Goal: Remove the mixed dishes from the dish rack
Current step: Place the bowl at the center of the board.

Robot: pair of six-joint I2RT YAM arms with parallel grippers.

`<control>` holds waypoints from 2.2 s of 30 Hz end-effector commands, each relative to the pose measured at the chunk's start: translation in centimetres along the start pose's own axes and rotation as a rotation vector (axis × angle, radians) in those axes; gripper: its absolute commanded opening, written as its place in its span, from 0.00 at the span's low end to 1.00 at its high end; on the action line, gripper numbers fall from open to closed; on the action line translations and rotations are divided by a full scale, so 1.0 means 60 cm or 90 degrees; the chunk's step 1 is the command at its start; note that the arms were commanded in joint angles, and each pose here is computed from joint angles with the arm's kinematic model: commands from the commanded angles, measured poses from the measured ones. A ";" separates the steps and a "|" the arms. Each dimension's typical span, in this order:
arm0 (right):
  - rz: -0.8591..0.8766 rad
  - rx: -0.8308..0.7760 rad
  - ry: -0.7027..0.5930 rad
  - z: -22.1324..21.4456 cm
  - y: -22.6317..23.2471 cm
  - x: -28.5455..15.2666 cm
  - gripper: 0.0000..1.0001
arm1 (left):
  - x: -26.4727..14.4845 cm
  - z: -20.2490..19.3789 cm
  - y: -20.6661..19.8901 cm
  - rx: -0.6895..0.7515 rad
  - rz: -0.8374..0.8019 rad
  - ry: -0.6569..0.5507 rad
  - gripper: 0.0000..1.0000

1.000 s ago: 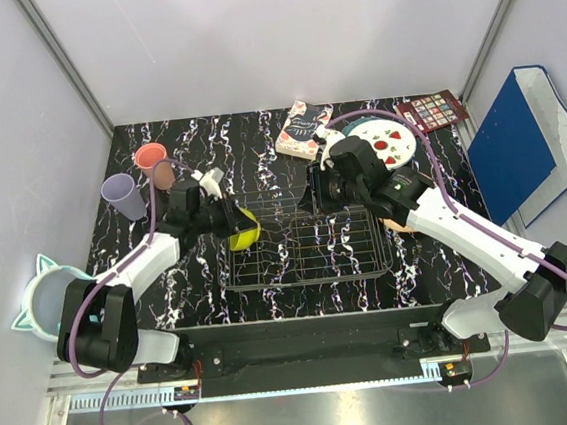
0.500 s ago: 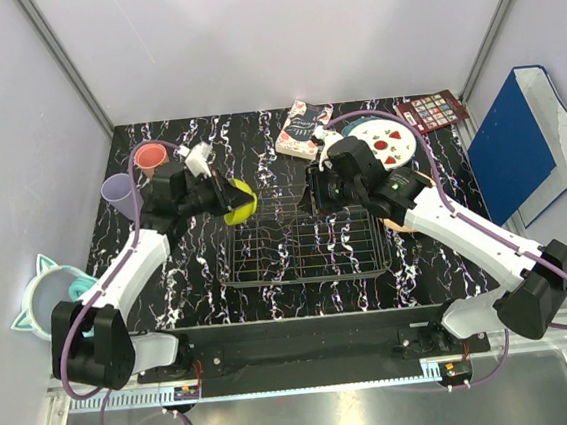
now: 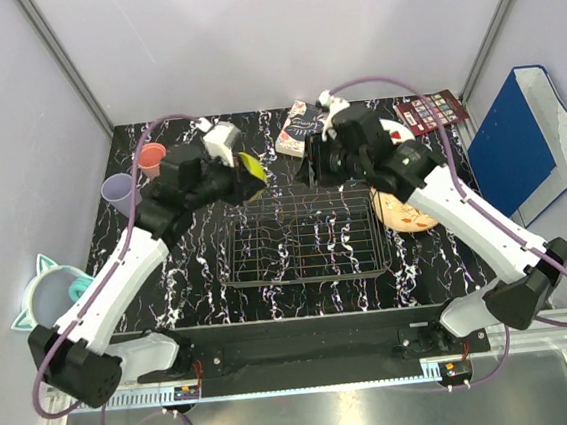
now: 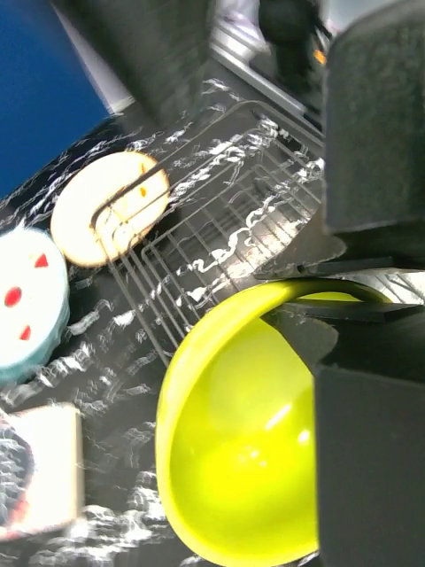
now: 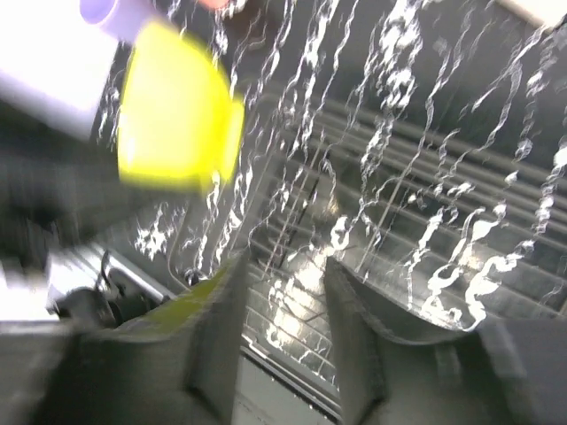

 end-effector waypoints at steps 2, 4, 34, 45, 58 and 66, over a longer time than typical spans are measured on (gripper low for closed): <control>-0.047 -0.005 -0.025 0.064 0.016 -0.038 0.54 | -0.030 0.025 -0.075 0.269 0.011 -0.019 0.00; -0.065 -0.007 -0.016 0.071 0.012 -0.034 0.57 | -0.032 0.013 -0.099 0.335 -0.014 -0.042 0.00; -0.020 -0.025 0.193 -0.049 0.011 -0.058 0.61 | 0.019 -0.050 -0.169 0.845 -0.256 0.050 0.00; -0.074 -0.047 0.207 -0.050 -0.009 0.009 0.34 | 0.024 -0.022 -0.188 0.815 -0.274 0.017 0.00; -0.184 -0.080 0.187 -0.048 -0.049 0.059 0.00 | -0.012 0.004 -0.187 0.772 -0.290 -0.023 0.00; -0.151 -0.080 0.080 0.019 0.001 0.035 0.00 | -0.021 0.040 -0.149 0.700 -0.096 -0.077 0.11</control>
Point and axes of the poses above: each gripper's point midway between its finger pads, its own x axis out along the fingers, its own y axis along the line the jaws close on, z = x × y, the point moved 7 cm from there along -x, back along the fingers, and after that the axes turned 15 degrees about x, right-handed, at the moved point
